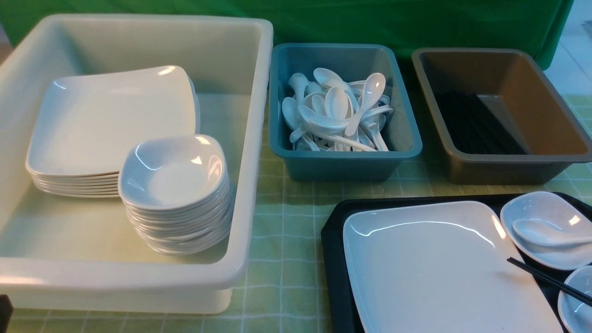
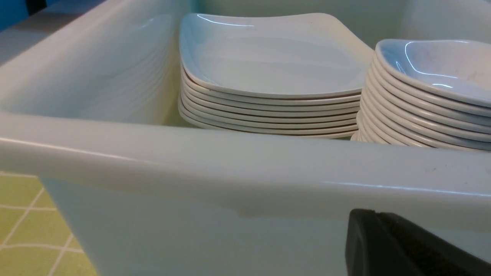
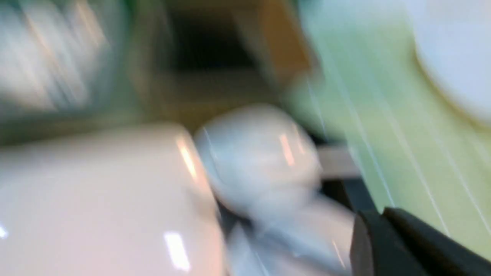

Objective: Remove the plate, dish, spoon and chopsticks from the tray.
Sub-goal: Use the right arm to grab a pair of chopsticks from the plate

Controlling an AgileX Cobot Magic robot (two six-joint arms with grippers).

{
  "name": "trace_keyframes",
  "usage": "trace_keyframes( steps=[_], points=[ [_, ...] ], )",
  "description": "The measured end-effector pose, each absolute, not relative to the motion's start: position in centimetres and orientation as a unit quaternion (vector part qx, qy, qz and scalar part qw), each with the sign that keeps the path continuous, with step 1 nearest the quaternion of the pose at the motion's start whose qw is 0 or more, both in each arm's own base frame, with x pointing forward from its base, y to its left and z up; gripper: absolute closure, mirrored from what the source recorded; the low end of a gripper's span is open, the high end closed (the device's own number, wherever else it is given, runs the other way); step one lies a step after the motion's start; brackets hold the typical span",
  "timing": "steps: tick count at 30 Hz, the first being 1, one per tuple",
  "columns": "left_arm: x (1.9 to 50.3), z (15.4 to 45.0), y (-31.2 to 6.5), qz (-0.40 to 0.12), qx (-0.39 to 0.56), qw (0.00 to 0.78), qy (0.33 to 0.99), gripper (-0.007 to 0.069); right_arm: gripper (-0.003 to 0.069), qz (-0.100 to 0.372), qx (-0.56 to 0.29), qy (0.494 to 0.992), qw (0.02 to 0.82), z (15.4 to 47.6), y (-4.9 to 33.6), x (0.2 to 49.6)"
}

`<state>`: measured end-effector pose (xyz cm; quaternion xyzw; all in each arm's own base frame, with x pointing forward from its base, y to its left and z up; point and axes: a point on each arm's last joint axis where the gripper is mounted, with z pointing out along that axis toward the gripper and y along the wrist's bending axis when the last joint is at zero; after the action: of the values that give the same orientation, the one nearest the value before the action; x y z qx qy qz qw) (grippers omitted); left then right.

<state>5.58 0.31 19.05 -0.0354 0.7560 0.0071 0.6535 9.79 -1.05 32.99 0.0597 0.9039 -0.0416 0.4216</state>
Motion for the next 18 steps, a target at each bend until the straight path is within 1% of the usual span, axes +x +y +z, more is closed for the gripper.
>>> trace_keyframes(
  steps=[1, 2, 3, 4, 5, 10, 12, 14, 15, 16, 17, 18],
  points=[
    [5.6, 19.0, 0.3, 0.007, -0.035, 0.654, 0.756, 0.0627, 0.0645, -0.054, 0.037, 0.932, 0.356, 32.0, -1.2, 11.1],
    [5.6, 19.0, 0.3, 0.007, -0.035, 0.654, 0.756, 0.0627, 0.0644, -0.065, 0.018, 0.949, 0.308, 31.1, -1.2, 12.0],
    [5.6, 19.0, 0.3, 0.007, -0.035, 0.654, 0.756, 0.0627, 0.0643, -0.070, 0.003, 0.968, 0.242, 29.8, -1.2, 13.3],
    [5.6, 19.0, 0.3, 0.007, -0.035, 0.654, 0.756, 0.0627, 0.0642, -0.071, -0.001, 0.971, 0.227, 29.4, -1.2, 13.8],
    [5.6, 19.0, 0.3, 0.007, -0.035, 0.654, 0.756, 0.0627, 0.0640, -0.073, -0.019, 0.982, 0.173, 27.9, -1.1, 15.5],
    [5.6, 19.0, 0.3, 0.007, -0.035, 0.654, 0.756, 0.0627, 0.0638, -0.077, -0.061, 0.993, 0.069, 24.5, -0.8, 20.0],
    [5.6, 19.0, 0.3, 0.007, -0.035, 0.654, 0.756, 0.0627, 0.0637, -0.081, -0.074, 0.992, 0.055, 23.9, -0.9, 21.0],
    [5.6, 19.0, 0.3, 0.008, -0.034, 0.654, 0.756, 0.0627, 0.0629, -0.086, -0.113, 0.989, 0.041, 23.1, -0.9, 22.8],
    [5.6, 19.0, 0.3, 0.008, -0.034, 0.654, 0.756, 0.0627, 0.0615, -0.087, -0.136, 0.986, 0.032, 22.6, -0.9, 23.4],
    [5.6, 19.0, 0.3, 0.008, -0.034, 0.654, 0.756, 0.0627, 0.0580, -0.086, -0.157, 0.984, 0.018, 22.0, -0.9, 24.2],
    [5.6, 19.0, 0.3, 0.008, -0.034, 0.654, 0.756, 0.0627, 0.0573, -0.087, -0.163, 0.983, 0.017, 21.9, -0.9, 24.3],
    [5.6, 19.0, 0.3, 0.008, -0.034, 0.654, 0.756, 0.0627, 0.0515, -0.087, -0.179, 0.980, 0.008, 21.5, -0.9, 24.8]
  ],
)
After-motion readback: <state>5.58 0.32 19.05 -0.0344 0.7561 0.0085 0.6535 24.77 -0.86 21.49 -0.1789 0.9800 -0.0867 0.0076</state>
